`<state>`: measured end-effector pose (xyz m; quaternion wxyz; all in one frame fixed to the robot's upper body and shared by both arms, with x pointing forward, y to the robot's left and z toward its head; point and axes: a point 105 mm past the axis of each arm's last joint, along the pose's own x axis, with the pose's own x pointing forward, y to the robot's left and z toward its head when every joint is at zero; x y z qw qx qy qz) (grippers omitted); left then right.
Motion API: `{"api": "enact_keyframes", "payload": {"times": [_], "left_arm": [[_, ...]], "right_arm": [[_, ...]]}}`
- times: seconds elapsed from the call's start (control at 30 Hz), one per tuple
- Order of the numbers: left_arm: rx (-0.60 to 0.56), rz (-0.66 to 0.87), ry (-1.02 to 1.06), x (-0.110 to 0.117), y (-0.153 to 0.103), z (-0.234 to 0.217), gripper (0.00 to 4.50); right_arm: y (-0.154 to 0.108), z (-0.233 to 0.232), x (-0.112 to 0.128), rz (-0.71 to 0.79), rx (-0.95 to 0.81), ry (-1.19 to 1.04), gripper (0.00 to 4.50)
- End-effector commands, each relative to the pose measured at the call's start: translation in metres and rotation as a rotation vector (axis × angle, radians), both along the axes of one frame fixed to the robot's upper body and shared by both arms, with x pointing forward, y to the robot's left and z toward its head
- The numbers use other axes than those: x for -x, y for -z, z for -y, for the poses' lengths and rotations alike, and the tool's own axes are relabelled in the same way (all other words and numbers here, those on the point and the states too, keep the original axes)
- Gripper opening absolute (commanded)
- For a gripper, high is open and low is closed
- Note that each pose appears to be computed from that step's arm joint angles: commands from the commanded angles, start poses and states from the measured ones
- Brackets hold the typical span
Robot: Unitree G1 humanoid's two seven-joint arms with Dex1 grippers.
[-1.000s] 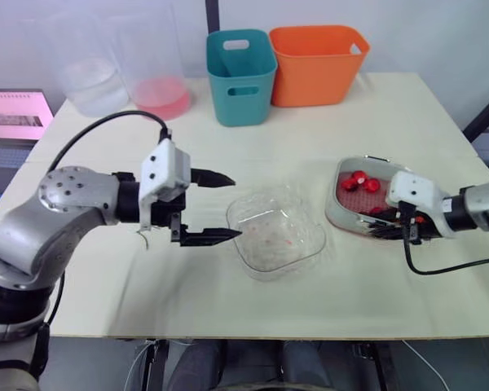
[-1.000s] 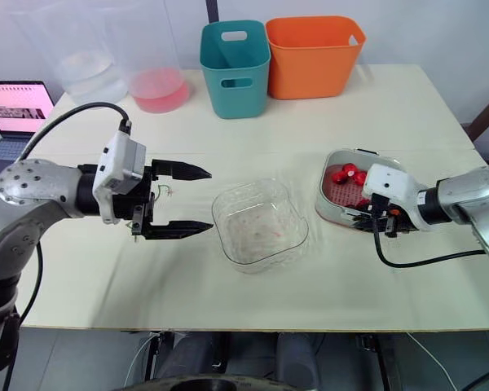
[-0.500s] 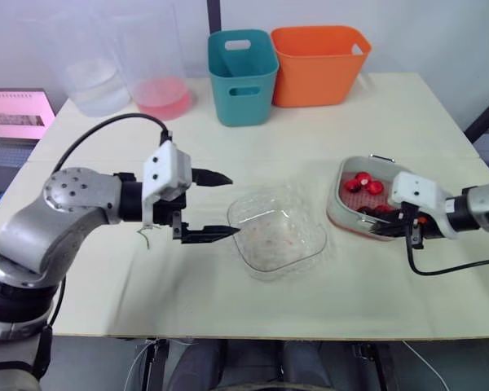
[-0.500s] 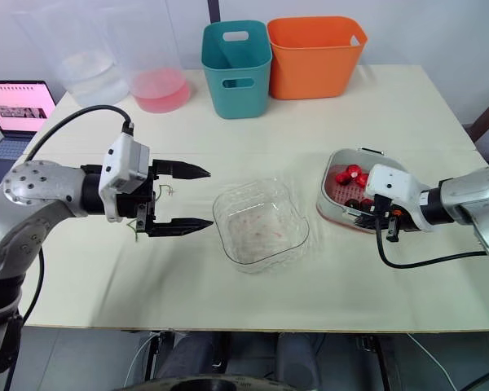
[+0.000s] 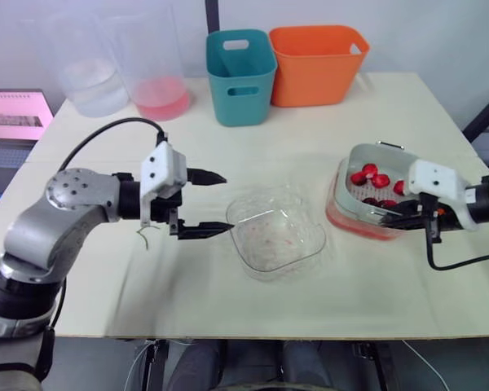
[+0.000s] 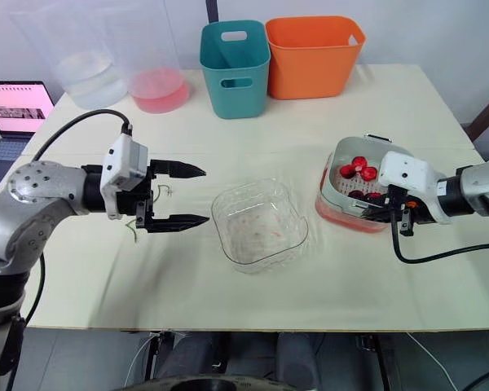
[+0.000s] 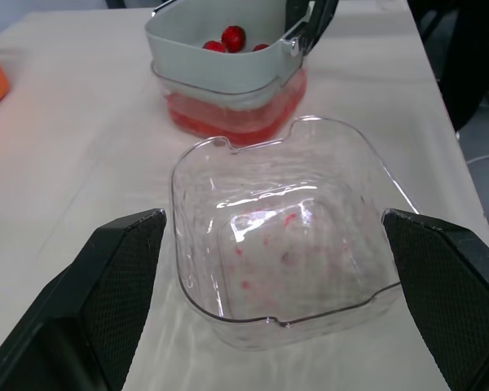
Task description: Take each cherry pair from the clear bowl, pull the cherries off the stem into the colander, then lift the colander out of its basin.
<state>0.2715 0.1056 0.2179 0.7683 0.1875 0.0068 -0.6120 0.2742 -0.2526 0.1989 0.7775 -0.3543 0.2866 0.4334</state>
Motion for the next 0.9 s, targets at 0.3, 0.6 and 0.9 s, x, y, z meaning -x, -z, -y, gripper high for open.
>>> {"api": "enact_keyframes", "payload": {"times": [0.3, 0.6, 0.9], "left_arm": [[0.044, 0.040, 0.010, -0.004, -0.018, -0.001, 4.50], [0.046, 0.040, 0.005, -0.006, -0.017, -0.003, 4.50], [0.053, 0.039, -0.006, -0.009, -0.020, -0.007, 4.50]], "right_arm": [[-0.039, -0.002, 0.003, 0.100, 0.020, -0.019, 0.23], [-0.046, -0.005, 0.006, 0.102, 0.012, -0.029, 0.23], [-0.048, -0.007, 0.010, 0.079, -0.002, -0.041, 0.23]]}}
